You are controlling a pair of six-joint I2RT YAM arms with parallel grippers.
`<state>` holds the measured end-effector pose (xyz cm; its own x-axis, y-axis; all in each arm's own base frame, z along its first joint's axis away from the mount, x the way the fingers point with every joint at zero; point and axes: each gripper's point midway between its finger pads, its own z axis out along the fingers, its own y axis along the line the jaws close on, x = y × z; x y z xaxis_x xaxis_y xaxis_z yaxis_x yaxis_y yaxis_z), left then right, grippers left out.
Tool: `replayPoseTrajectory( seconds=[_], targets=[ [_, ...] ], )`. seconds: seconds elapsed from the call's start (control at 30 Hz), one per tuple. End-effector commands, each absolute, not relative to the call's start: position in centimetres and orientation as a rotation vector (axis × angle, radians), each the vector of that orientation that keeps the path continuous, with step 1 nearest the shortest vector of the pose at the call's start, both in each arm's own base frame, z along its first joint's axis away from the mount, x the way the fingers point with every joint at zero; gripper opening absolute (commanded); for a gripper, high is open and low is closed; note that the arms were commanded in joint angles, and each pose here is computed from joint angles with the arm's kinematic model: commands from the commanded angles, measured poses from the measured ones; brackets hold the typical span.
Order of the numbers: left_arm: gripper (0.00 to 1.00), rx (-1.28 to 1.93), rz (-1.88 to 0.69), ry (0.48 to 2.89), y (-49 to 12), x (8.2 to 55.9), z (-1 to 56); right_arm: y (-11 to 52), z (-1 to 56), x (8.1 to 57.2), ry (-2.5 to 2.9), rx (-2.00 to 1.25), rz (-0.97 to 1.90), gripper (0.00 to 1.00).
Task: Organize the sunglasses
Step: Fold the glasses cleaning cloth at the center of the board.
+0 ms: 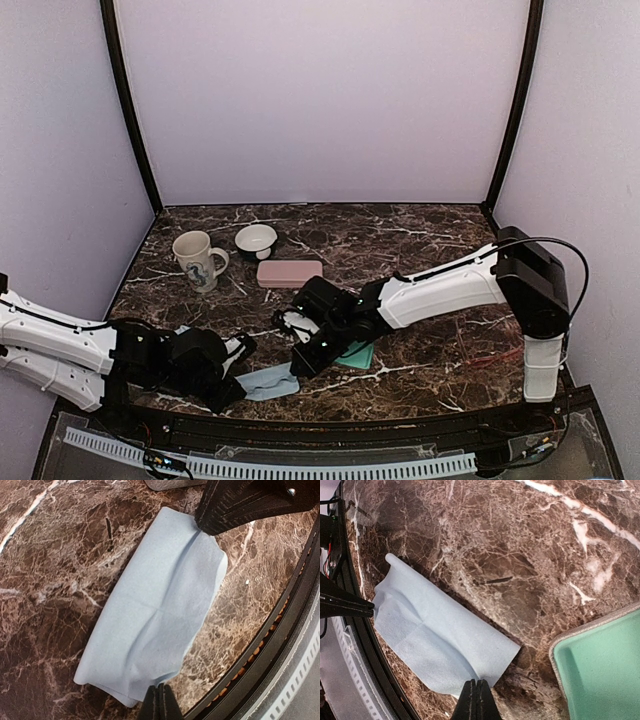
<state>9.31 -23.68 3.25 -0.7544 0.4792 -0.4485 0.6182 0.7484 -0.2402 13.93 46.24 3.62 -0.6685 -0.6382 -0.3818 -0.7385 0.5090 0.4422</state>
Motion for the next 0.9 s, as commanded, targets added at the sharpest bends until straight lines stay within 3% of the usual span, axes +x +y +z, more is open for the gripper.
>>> replayPoseTrajectory(
  seconds=[0.0,0.87],
  targets=[
    [0.0,0.837,-0.528,2.593,-23.7,9.3,4.0,46.4,5.0,13.6,2.551,-1.185,0.917,0.0],
    [0.0,0.841,-0.495,2.618,-23.2,8.8,3.2,46.2,5.4,11.7,2.587,-1.222,0.939,0.0]
  ],
)
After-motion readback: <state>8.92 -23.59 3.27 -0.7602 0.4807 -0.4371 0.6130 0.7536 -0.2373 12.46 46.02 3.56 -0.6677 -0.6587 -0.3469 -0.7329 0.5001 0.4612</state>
